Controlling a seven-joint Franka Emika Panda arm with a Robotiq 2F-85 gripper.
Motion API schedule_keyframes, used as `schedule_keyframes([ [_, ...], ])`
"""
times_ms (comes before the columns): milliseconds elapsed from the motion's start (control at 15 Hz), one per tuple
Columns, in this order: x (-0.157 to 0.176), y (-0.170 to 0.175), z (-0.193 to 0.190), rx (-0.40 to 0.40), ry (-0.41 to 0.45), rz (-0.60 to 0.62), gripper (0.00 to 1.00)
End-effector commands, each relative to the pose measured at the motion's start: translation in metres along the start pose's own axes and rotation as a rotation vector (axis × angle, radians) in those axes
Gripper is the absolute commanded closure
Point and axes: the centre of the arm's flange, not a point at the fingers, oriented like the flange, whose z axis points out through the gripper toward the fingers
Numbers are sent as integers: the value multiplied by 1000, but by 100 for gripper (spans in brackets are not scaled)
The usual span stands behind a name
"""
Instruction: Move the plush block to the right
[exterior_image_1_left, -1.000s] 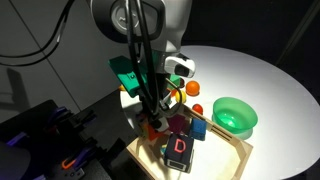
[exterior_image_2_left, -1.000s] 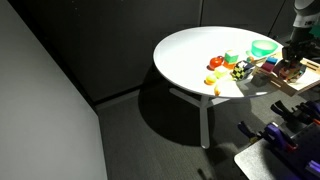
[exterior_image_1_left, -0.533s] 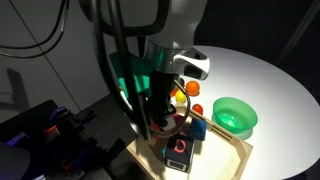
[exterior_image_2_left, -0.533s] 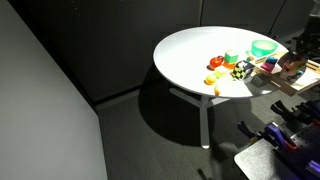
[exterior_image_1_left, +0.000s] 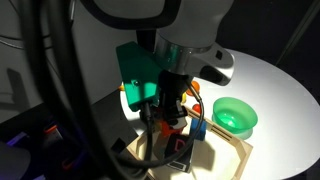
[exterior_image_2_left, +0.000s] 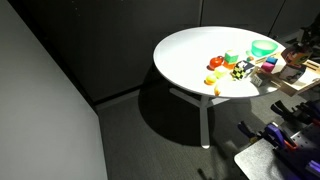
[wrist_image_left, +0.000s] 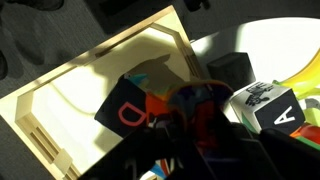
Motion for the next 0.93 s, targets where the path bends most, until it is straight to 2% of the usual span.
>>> schedule_keyframes([
  [0, 20, 16, -19, 58, 17, 44, 89],
  [467, 52, 38, -29, 151, 10, 162, 89],
  [867, 66, 62, -23, 151, 27, 239, 86],
])
